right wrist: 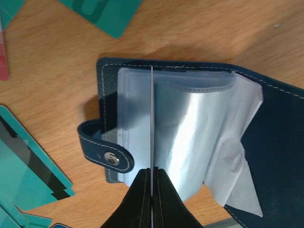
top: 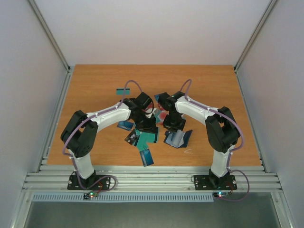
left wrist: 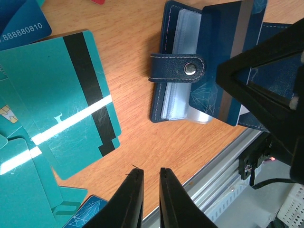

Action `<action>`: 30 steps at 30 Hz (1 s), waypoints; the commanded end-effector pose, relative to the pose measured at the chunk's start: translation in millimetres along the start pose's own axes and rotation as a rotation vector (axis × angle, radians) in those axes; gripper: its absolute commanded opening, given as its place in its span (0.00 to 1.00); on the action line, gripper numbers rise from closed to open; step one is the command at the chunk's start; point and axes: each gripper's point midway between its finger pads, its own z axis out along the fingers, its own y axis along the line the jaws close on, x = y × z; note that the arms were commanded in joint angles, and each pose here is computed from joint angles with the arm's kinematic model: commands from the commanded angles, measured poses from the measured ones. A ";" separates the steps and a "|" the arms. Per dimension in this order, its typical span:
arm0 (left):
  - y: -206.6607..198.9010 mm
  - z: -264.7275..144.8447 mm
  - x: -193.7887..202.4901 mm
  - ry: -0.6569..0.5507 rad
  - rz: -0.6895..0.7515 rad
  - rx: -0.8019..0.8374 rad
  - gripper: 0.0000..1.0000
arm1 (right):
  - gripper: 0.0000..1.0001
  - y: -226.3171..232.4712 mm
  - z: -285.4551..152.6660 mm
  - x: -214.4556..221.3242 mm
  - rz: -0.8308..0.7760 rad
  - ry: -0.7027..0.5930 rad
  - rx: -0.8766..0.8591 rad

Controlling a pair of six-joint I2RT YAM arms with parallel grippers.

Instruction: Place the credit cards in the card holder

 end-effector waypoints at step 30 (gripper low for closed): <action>-76.1 44.0 -2.4 0.134 0.185 0.140 0.12 | 0.01 -58.9 -6.1 19.1 -0.040 -0.089 -0.093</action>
